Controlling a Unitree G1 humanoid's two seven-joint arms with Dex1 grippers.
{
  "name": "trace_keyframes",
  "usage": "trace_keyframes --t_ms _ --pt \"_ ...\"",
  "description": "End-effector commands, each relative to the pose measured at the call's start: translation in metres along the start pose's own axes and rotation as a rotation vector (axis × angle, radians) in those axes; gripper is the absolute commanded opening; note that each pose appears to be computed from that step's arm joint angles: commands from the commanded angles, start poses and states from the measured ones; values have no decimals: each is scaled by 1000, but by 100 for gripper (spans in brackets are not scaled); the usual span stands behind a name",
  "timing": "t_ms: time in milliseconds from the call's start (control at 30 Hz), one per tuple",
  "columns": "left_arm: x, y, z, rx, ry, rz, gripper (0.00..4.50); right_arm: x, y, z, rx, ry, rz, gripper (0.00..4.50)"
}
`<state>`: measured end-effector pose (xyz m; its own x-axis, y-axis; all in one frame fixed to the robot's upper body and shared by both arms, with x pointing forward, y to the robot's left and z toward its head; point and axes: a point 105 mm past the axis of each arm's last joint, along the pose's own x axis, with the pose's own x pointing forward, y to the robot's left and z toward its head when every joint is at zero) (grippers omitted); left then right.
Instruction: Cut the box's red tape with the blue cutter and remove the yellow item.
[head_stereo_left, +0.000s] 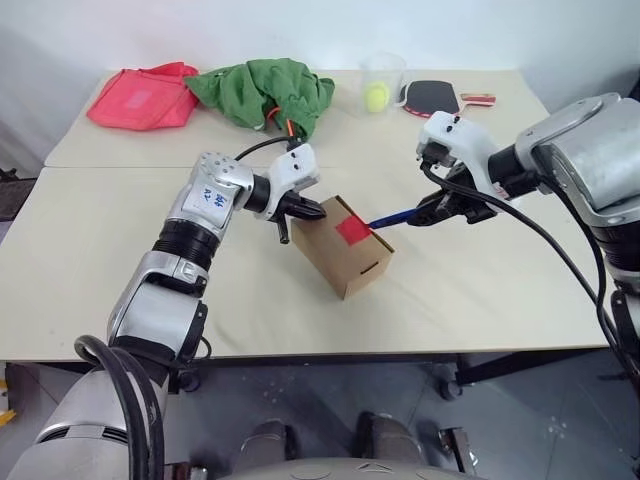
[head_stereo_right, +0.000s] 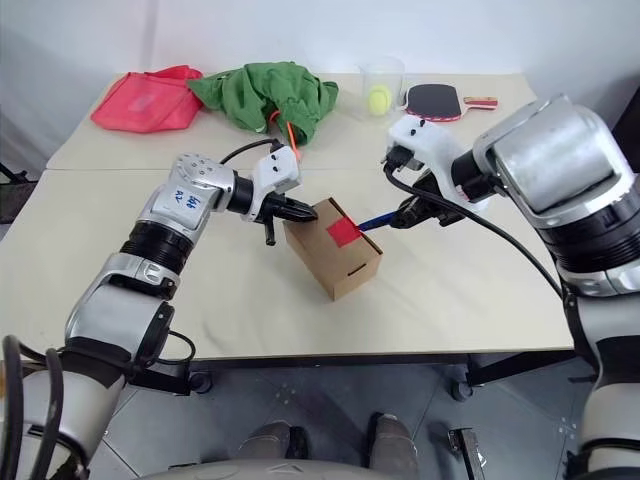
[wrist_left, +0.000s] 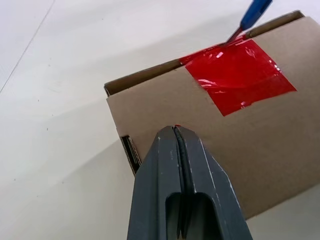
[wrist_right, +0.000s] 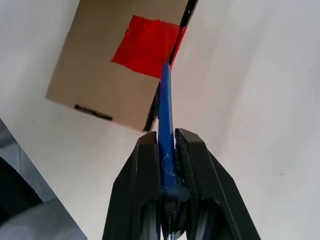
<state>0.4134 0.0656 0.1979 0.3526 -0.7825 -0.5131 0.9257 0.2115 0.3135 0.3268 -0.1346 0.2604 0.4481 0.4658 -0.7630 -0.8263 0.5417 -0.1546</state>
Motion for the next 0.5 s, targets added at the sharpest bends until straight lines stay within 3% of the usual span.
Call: trace_keyframes --t_ms 33,367,500 --pt "9 -7 -30 -37 110 -10 0 2 18 -13 -36 57 111 16" --pt "8 -4 -30 -32 115 7 0 0 20 -20 -64 88 131 16" --pt "10 -6 -27 -12 115 0 0 3 14 -9 -47 49 98 16"
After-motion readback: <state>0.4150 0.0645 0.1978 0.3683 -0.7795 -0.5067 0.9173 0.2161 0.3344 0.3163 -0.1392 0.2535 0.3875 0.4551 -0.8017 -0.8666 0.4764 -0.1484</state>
